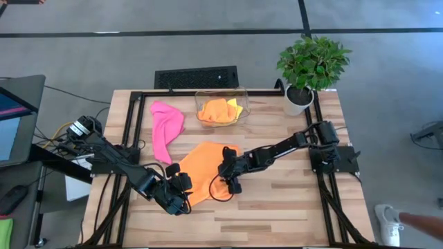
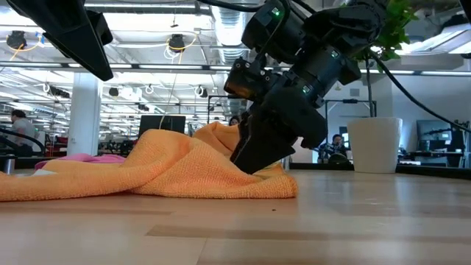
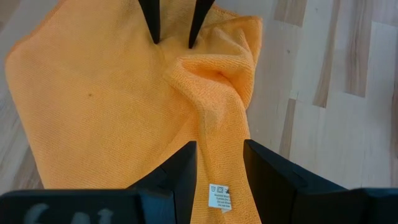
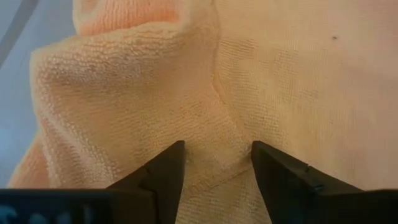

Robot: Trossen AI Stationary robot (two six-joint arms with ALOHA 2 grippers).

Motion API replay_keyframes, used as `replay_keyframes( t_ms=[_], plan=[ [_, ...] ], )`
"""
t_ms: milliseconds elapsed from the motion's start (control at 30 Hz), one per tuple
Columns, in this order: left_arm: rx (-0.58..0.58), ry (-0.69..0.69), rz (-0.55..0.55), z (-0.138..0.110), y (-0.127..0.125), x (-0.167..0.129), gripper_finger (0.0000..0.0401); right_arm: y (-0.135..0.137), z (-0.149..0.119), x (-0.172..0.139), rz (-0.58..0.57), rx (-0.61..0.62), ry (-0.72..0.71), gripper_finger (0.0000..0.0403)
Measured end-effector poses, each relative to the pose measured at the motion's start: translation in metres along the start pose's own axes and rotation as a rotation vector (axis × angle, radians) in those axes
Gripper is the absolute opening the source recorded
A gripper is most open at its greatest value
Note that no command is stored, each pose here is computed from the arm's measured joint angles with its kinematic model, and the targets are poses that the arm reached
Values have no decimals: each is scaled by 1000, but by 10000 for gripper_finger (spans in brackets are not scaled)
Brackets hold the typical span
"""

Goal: Fold microfiber towels
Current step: Fold the orange towel

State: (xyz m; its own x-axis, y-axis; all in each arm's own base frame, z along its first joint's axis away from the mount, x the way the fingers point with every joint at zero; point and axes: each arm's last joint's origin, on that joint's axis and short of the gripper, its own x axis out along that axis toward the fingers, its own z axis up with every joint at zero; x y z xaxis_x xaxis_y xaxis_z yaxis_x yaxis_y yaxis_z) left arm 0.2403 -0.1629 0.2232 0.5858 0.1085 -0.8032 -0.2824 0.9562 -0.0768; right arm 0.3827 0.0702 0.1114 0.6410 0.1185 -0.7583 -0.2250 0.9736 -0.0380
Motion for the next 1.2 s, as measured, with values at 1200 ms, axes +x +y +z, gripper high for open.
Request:
replay_keyframes(
  t_ms=[1200],
  plan=[
    [0,0,1,0,0,0,123,-27,41,-10,269,-164,-260,148]
  ],
)
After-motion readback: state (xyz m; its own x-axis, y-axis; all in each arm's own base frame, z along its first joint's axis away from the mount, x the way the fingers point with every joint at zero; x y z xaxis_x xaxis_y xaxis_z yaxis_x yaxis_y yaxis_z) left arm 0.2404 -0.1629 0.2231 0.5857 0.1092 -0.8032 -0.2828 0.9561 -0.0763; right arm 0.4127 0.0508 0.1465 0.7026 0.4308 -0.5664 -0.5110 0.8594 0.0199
